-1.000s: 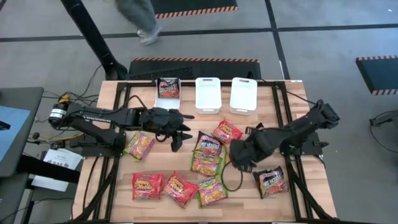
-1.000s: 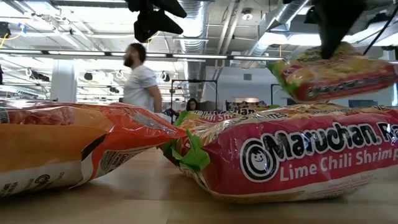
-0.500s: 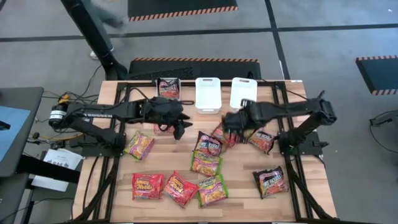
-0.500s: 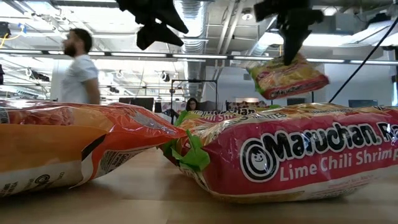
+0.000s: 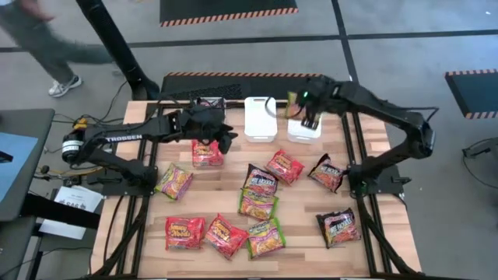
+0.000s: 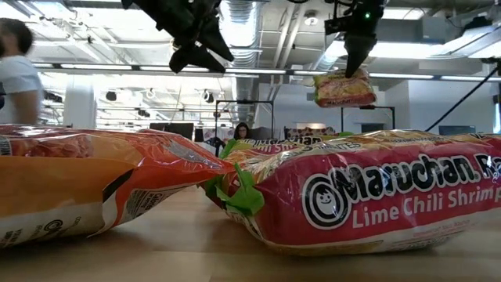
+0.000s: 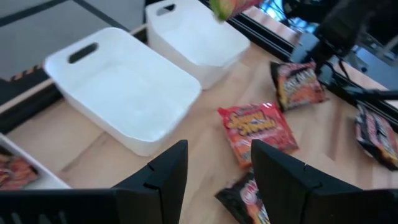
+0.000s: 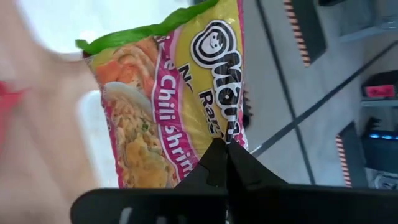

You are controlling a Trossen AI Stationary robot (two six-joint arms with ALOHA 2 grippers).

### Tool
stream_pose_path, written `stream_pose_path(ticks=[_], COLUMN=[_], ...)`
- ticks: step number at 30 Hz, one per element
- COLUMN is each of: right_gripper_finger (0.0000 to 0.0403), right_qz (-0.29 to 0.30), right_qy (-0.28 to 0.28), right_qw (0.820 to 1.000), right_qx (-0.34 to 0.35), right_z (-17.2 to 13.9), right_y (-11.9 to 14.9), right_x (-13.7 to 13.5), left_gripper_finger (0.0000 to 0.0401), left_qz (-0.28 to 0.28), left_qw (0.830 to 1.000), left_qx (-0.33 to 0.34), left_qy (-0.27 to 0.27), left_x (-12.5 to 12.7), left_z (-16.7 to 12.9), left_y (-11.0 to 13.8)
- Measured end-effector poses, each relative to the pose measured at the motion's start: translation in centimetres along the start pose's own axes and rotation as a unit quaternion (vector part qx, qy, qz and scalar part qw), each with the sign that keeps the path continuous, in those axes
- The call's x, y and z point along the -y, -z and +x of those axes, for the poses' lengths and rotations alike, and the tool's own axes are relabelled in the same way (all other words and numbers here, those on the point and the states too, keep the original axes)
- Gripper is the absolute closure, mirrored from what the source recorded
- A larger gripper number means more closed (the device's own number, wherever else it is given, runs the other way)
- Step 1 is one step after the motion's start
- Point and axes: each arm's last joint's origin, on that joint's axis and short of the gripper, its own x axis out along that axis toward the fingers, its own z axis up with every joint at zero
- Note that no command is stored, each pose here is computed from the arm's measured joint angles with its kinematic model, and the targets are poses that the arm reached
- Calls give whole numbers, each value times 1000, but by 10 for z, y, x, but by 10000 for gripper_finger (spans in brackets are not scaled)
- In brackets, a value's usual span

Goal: Sort Maruchan noodles
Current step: Put the green noodle pack into the right white bin

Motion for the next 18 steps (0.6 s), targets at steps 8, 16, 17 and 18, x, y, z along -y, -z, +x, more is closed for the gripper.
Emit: stream_pose_path(ticks=[8,16,17,18], right_gripper_finger=[398,399,399,399], right_qz=[26,35,28,23], right_qy=[53,53,53,54], right_qw=[998,998,998,998], right_qx=[14,1,-1,-3], right_z=[19,61,66,70], right_y=[8,24,26,28], right_x=[45,45,44,42], left_gripper_finger=[239,239,239,239], left_qz=[-16,-26,-27,-28], left_qw=[999,998,998,998], left_qx=[10,17,17,17], left_qy=[-29,-48,-49,-50], left_x=[-18,-30,-31,-32], left_z=[1,2,2,2], left_y=[-7,-11,-11,-12])
